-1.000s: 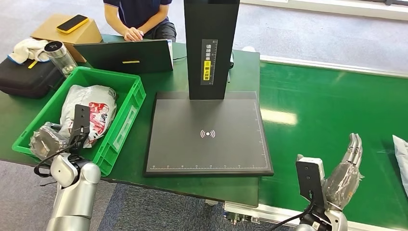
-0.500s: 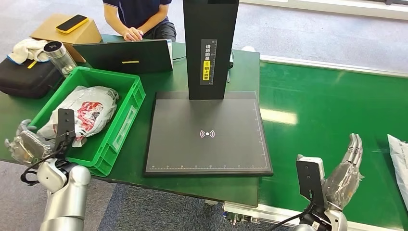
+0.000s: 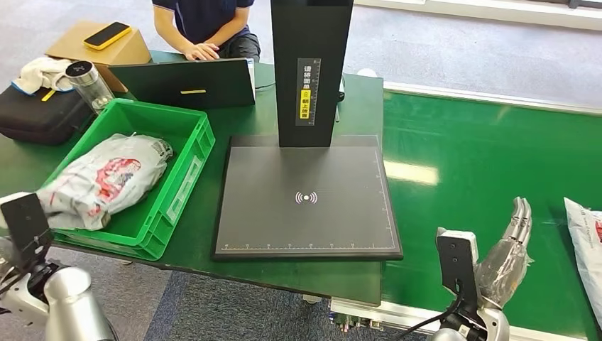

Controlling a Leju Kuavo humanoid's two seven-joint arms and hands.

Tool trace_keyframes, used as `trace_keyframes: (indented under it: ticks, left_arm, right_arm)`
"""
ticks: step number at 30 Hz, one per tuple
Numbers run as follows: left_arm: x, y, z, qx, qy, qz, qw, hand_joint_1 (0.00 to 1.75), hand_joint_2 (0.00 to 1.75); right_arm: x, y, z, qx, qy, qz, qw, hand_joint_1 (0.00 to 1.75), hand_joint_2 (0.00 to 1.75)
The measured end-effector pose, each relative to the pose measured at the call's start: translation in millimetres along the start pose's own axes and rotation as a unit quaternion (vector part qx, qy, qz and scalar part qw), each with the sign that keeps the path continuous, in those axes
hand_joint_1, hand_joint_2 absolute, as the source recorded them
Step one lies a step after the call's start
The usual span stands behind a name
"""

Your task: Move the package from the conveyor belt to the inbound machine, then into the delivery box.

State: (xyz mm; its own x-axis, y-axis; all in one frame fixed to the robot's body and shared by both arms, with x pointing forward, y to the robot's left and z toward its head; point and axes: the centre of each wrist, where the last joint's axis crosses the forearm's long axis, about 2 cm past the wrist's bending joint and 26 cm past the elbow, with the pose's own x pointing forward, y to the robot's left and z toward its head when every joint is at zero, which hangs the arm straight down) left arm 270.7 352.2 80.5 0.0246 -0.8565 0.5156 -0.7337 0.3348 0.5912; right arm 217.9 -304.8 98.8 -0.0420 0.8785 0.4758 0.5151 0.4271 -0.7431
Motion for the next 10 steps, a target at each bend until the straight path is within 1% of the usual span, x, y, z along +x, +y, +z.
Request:
trace_keyframes:
  ticks: [4,8,10]
  left_arm:
    - [8.3,12.8,-0.2,0.052,0.013,0.022,0.998,0.0,1.75]
    - [13.6,28.2,-8.2,0.091,0.002,0.023,0.996,0.0,1.75]
    - [14.3,32.6,-11.0,0.101,-0.002,0.021,0.995,0.0,1.75]
  right_arm:
    - [0.2,1.3,0.2,-0.003,-0.004,-0.002,1.0,0.0,1.75]
    - [0.8,2.2,0.4,-0.006,-0.008,-0.007,1.0,0.0,1.75]
    - [1.3,2.6,0.3,-0.005,-0.01,-0.008,1.0,0.0,1.75]
